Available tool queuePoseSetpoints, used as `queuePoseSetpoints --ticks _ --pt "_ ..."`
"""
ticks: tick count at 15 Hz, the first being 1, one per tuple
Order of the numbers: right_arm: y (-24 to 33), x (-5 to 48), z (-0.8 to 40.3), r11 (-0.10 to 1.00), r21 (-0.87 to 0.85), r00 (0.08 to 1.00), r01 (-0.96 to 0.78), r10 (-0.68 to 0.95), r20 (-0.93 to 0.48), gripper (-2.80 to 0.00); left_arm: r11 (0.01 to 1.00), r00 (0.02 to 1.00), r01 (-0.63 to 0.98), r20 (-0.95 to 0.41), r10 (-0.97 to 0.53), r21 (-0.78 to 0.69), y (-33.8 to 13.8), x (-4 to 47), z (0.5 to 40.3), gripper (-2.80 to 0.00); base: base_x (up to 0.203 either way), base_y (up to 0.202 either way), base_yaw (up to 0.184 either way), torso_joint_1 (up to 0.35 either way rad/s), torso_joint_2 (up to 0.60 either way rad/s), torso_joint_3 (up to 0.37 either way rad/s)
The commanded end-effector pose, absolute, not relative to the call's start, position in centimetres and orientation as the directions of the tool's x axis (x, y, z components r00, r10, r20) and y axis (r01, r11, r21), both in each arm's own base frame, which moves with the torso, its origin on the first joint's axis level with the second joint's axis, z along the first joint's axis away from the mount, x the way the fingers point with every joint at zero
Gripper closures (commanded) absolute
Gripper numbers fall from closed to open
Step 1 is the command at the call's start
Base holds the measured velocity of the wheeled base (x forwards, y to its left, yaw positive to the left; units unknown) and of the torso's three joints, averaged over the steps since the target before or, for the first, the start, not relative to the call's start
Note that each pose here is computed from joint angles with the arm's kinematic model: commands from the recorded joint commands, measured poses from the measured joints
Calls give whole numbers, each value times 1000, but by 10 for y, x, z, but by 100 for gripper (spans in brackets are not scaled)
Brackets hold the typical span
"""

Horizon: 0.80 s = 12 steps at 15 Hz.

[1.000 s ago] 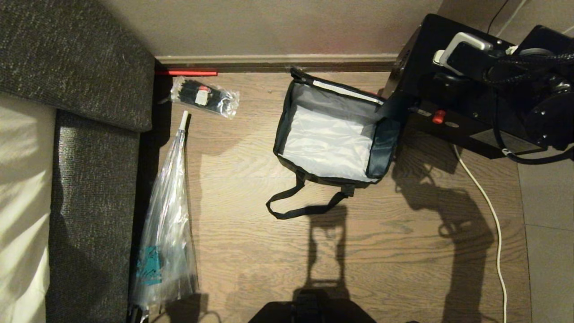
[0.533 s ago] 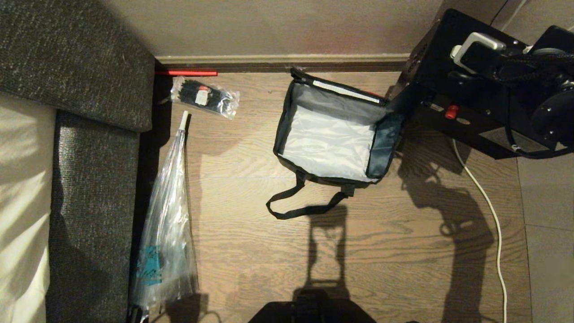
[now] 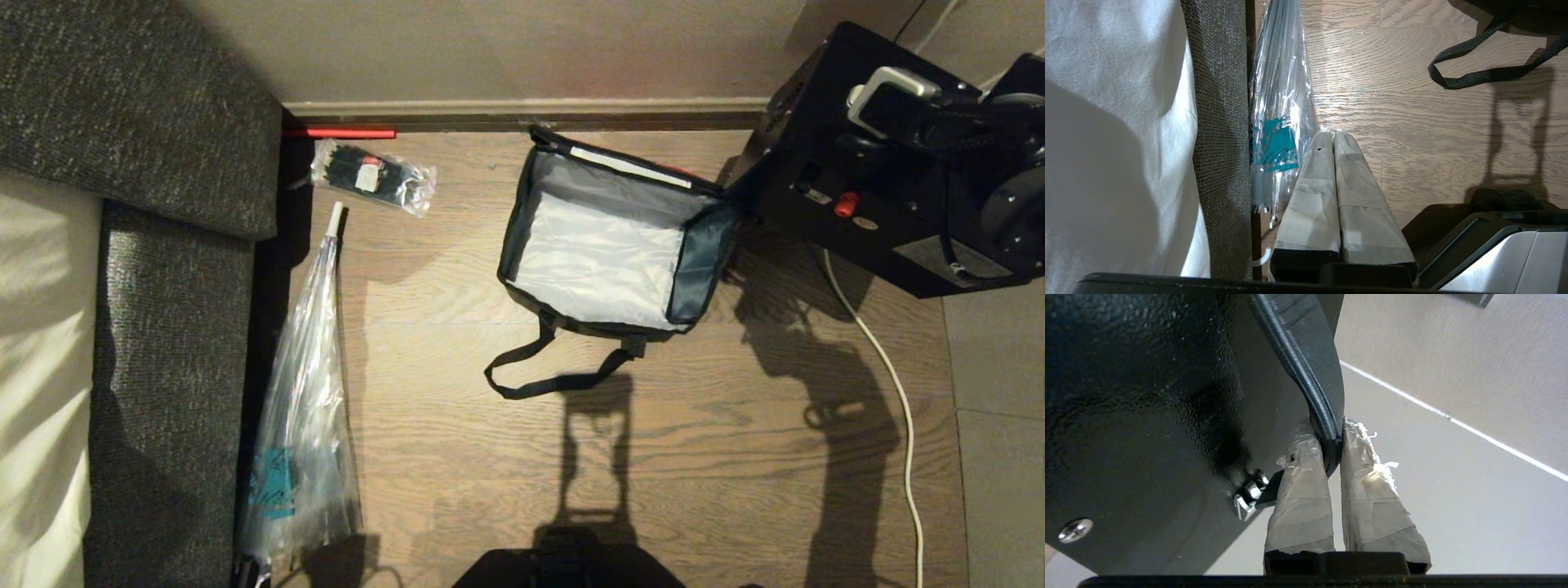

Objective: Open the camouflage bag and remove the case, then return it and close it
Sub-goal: Release the handle

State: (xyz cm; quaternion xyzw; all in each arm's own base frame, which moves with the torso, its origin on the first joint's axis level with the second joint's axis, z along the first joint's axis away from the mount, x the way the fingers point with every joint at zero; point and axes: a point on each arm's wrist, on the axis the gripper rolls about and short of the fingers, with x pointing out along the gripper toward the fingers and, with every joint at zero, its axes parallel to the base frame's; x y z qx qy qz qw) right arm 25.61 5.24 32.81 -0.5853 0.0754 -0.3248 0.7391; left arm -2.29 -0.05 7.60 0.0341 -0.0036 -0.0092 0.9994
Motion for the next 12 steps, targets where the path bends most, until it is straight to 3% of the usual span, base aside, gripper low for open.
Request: queuePoseSetpoints --ticks 1,12 --pt "44 256 330 88 -912 753 400 -598 273 0 997 1000 18 5 -18 69 0 -23 76 0 0 0 0 0 0 0" --pt "25 271 320 62 -921 708 385 -660 252 0 997 1000 18 5 -18 69 0 -23 76 0 0 0 0 0 0 0"
